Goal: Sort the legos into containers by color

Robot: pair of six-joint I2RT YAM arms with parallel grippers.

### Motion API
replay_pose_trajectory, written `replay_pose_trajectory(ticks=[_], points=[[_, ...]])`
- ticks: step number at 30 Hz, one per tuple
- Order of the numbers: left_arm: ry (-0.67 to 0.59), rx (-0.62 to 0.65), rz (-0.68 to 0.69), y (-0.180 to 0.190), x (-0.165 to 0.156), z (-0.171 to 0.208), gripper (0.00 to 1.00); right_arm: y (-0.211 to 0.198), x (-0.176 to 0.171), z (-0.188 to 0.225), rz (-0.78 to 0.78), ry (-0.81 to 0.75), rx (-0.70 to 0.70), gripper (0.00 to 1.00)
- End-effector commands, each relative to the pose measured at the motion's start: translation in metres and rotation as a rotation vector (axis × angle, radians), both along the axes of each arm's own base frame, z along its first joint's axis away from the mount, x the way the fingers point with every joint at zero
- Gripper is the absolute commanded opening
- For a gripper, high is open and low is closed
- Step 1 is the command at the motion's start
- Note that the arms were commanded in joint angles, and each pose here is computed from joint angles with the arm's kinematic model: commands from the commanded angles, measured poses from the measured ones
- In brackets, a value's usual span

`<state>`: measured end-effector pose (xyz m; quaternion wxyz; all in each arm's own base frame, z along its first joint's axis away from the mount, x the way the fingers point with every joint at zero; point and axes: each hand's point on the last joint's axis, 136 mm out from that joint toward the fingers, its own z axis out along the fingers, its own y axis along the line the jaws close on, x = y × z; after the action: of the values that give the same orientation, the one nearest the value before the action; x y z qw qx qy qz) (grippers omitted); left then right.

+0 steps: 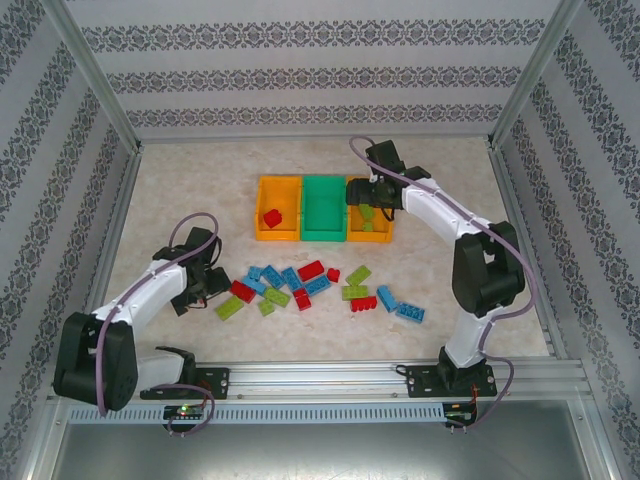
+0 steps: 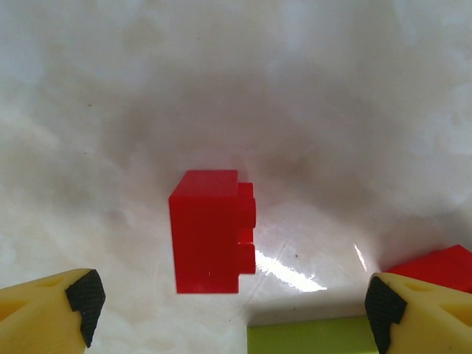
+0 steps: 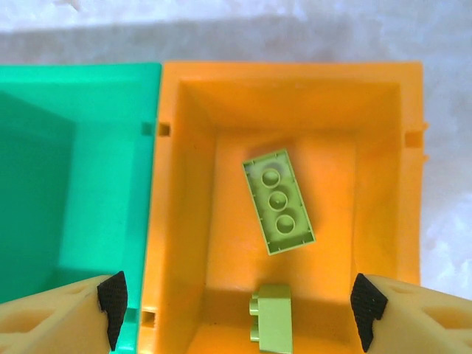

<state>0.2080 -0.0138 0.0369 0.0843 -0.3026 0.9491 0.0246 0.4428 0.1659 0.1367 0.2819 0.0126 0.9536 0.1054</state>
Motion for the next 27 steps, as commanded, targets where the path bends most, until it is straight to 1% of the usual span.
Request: replay_pose_trajectory(ticks=[1,7,8,12,13,18,22,24,27], points=[[0.0,-0.012,0.018,0.003,0.005,-0.005,0.91,-0.002,-0.002,0.014,0.009,-0.048,-0.001,0.83],[0.015,-0.011,0.032,0.015,0.008,-0.014,0.81,-0.008,-0.008,0.015,0.001,-0.05,-0.01,0.82],[0.016,-0.015,0.03,0.015,0.009,-0.015,0.79,-0.009,-0.009,0.015,-0.004,-0.051,-0.012,0.82],[0.018,-0.038,0.025,0.013,0.013,-0.022,0.64,-0.013,-0.014,0.016,-0.021,-0.049,-0.007,0.81],[0.02,-0.042,0.02,0.013,0.014,-0.023,0.59,-0.015,-0.015,0.016,-0.027,-0.049,-0.006,0.81],[0.026,-0.03,0.01,0.014,0.017,-0.026,0.4,-0.021,-0.022,0.016,-0.035,-0.048,-0.022,0.8],[-0.002,-0.035,0.001,0.013,0.022,-0.022,0.3,-0.023,-0.028,0.018,-0.021,-0.051,-0.025,0.79],[-0.023,-0.035,-0.006,0.013,0.026,-0.017,0.26,-0.023,-0.033,0.018,-0.008,-0.052,-0.027,0.79],[-0.098,-0.043,-0.026,0.011,0.035,-0.002,0.23,-0.026,-0.043,0.011,0.012,-0.041,-0.046,0.79]])
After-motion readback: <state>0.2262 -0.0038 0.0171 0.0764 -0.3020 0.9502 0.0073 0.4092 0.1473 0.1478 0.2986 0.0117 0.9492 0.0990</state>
